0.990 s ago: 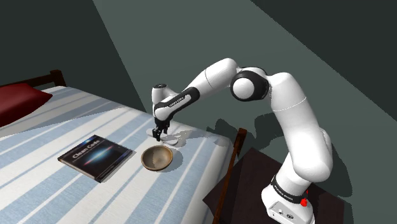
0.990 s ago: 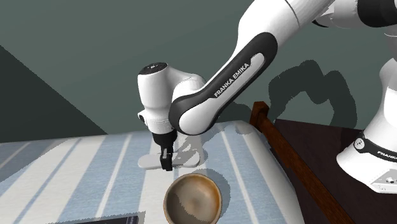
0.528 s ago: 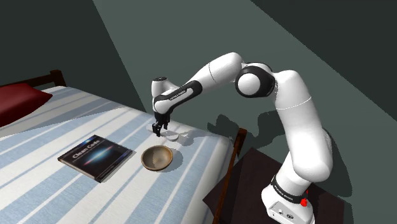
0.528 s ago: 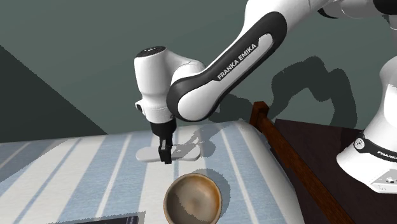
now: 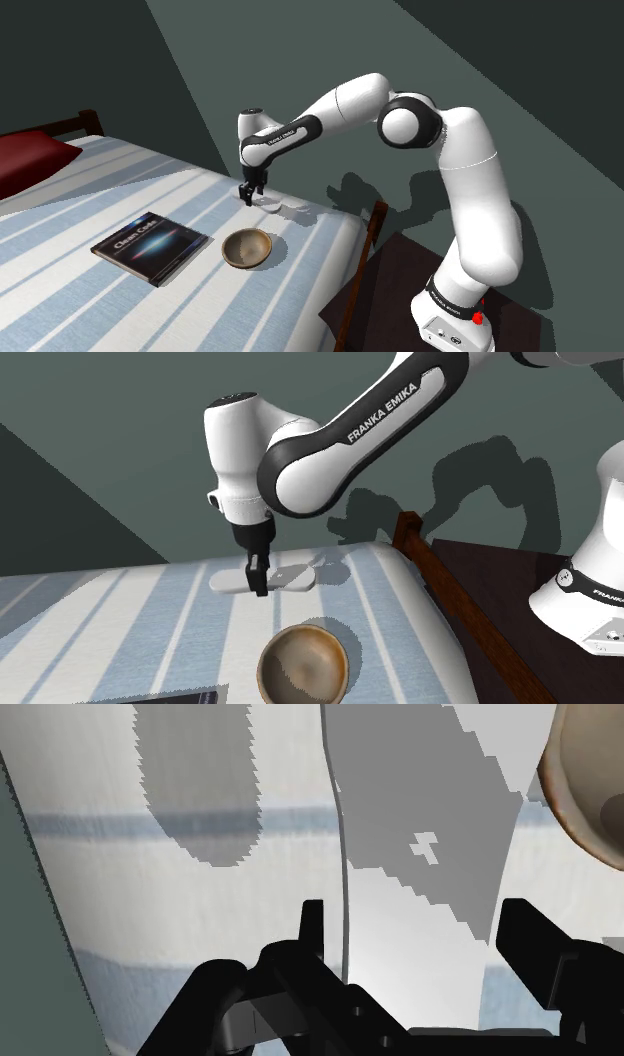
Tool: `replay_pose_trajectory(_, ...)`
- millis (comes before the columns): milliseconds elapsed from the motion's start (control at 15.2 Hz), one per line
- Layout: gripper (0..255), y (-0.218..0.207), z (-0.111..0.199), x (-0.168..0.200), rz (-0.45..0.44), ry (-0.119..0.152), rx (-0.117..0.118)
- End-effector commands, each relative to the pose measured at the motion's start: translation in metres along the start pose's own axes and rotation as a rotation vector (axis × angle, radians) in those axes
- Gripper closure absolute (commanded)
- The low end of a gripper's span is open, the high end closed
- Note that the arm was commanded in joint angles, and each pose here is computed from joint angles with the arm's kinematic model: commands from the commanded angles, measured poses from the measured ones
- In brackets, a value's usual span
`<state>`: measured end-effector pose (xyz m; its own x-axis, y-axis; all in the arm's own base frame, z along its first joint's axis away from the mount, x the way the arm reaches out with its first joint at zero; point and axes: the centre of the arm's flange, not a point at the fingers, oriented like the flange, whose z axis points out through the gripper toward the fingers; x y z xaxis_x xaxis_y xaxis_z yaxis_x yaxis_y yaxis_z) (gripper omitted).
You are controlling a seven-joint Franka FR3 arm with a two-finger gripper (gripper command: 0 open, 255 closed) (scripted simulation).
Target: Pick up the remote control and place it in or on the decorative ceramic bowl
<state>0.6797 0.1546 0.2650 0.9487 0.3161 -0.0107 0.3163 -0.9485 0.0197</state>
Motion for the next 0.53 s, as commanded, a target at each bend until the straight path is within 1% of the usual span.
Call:
replay_pose_trajectory(0,255,0.0,-0.012,0.001,0.0,0.0,0.0)
replay_pose_trajectory(66,255,0.0,-0.016,0.001,0.0,0.0,0.0)
replay_pose_trajectory(462,255,-0.07,-0.02,-0.036,0.0,0.0,0.0)
